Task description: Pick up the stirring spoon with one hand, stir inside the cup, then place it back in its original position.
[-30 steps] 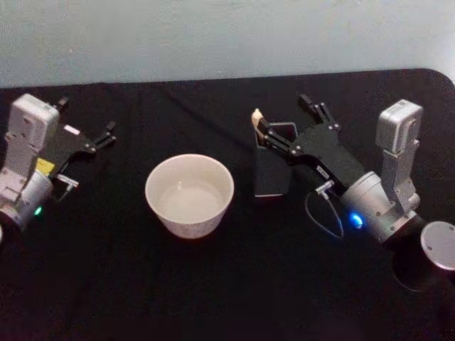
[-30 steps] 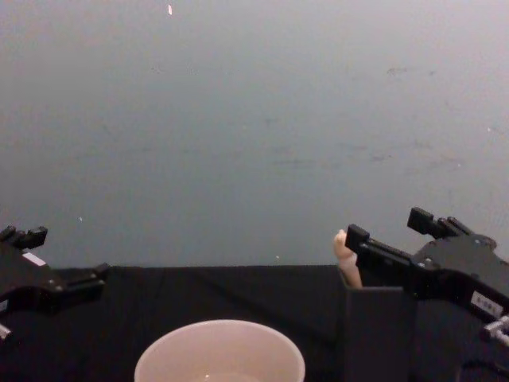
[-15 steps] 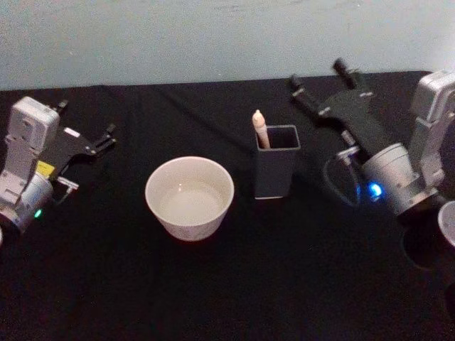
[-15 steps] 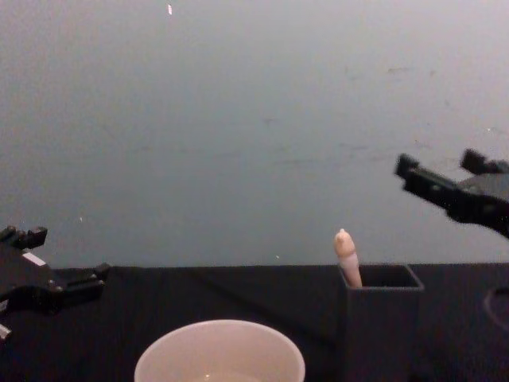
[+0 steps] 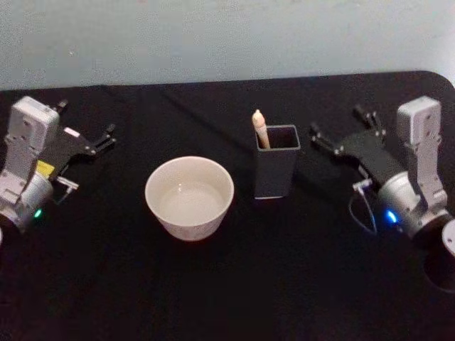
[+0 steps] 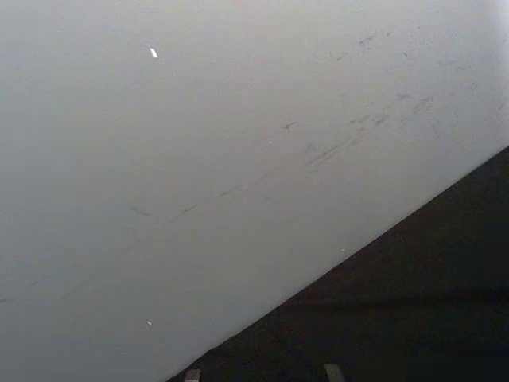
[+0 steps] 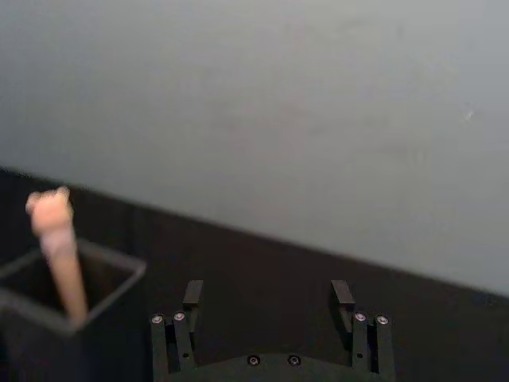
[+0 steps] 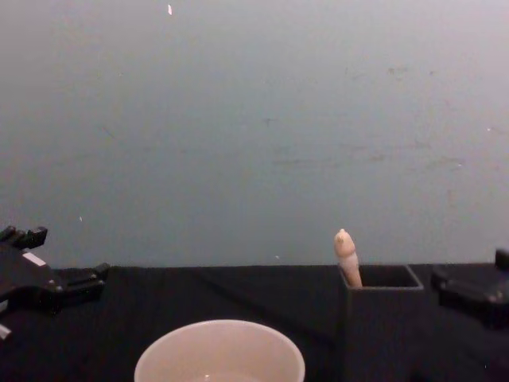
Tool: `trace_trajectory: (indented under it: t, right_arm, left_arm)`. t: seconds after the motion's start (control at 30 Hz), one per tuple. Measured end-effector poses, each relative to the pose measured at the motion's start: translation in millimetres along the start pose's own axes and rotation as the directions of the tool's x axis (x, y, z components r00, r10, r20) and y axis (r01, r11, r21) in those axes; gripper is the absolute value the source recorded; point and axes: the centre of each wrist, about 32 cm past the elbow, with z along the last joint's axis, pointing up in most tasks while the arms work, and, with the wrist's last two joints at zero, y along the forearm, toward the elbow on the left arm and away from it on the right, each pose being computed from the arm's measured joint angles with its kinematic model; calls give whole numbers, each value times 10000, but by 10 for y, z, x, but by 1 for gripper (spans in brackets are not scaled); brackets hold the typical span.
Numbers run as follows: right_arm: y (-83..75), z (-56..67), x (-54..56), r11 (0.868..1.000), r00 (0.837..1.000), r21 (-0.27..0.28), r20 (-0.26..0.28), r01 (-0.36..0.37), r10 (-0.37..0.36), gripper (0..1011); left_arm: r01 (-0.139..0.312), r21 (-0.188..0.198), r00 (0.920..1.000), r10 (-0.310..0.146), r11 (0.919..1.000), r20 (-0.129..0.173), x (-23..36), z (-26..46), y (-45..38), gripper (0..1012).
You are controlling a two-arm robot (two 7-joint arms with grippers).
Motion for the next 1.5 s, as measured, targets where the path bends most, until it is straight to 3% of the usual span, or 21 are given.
trace_trajectory:
  t: [0.27, 1.5]
  right_arm:
    - [-111, -94, -33, 9972, 9998, -731, 130, -150, 160, 1000]
    - [-93, -73, -24, 9982, 9998, -582, 120, -128, 135, 1000]
  left_arm:
    - [1, 0, 10000, -1, 10000, 0, 0, 0, 0, 1001]
    - [1, 1, 10000, -1, 10000, 0, 0, 0, 0, 1001]
